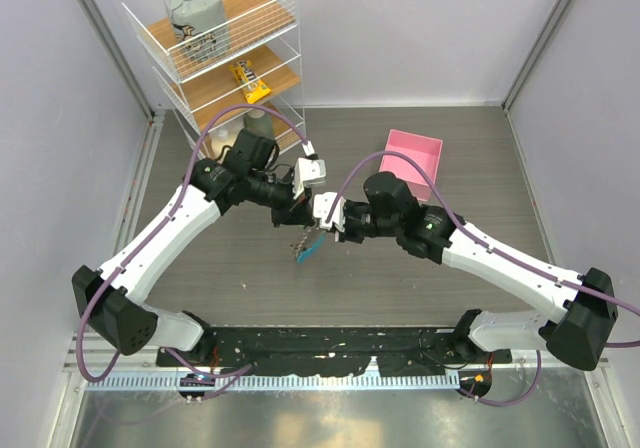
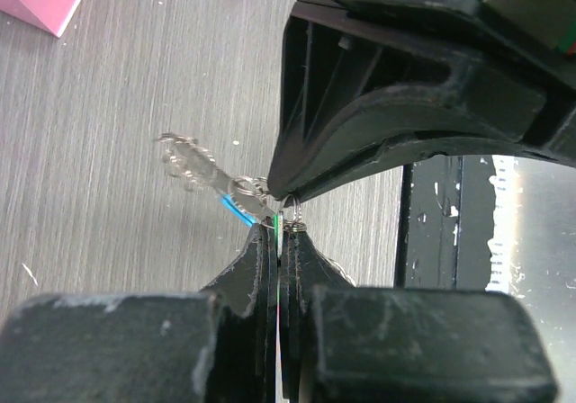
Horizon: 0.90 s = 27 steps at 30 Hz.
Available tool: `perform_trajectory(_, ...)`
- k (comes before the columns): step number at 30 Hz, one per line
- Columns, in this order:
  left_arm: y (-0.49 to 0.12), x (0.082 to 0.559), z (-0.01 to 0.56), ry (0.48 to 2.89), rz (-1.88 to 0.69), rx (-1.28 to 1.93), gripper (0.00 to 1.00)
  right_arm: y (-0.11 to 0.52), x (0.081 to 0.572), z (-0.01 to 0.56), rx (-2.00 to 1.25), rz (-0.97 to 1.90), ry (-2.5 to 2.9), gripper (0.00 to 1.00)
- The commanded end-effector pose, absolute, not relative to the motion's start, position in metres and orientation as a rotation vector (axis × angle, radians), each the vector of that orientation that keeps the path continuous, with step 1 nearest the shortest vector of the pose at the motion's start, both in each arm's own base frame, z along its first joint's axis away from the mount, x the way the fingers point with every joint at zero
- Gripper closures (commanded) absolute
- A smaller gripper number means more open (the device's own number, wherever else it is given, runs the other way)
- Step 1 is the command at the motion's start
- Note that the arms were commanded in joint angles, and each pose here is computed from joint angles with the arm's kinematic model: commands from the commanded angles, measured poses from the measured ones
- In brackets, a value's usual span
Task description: Remove the keys from the keyring
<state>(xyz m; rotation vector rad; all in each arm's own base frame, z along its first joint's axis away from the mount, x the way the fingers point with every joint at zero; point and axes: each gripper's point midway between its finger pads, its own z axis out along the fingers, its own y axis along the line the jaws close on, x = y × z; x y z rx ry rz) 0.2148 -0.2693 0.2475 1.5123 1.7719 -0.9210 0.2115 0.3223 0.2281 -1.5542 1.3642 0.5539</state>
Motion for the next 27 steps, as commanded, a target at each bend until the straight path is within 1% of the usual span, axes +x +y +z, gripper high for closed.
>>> perform_trajectory(1,-0.284,0.205,0.28,1.604,-0.984,1.525,1.0,0.338,0.22,0.27,-1.47,0.548,1.262,0.95)
perform_trajectory(4,-0.284,0.202,0.271,1.638,-0.962,1.548,1.0,0.339,0.221,0.276,-1.459,0.549,1.252,0.95)
perform_trajectory(12,-0.288,0.199,0.273,1.647,-0.995,1.519,1.0,0.343,0.21,0.282,-1.475,0.576,1.209,0.94)
perform_trajectory(13,-0.287,0.2,0.272,1.665,-0.985,1.509,1.0,0.344,0.207,0.283,-1.477,0.584,1.198,0.91)
perform_trajectory(14,-0.287,0.202,0.273,1.668,-0.974,1.503,1.0,0.341,0.206,0.283,-1.472,0.582,1.197,0.82)
perform_trajectory(15,-0.286,0.202,0.274,1.669,-0.965,1.498,1.0,0.341,0.206,0.284,-1.461,0.58,1.195,0.81)
perform_trajectory(20,-0.281,0.2,0.284,1.643,-0.944,1.472,1.0,0.326,0.208,0.281,-1.413,0.539,1.219,0.79)
perform_trajectory(27,-0.275,0.185,0.295,1.561,-0.964,1.483,1.0,0.313,0.211,0.29,-1.27,0.649,1.236,0.77)
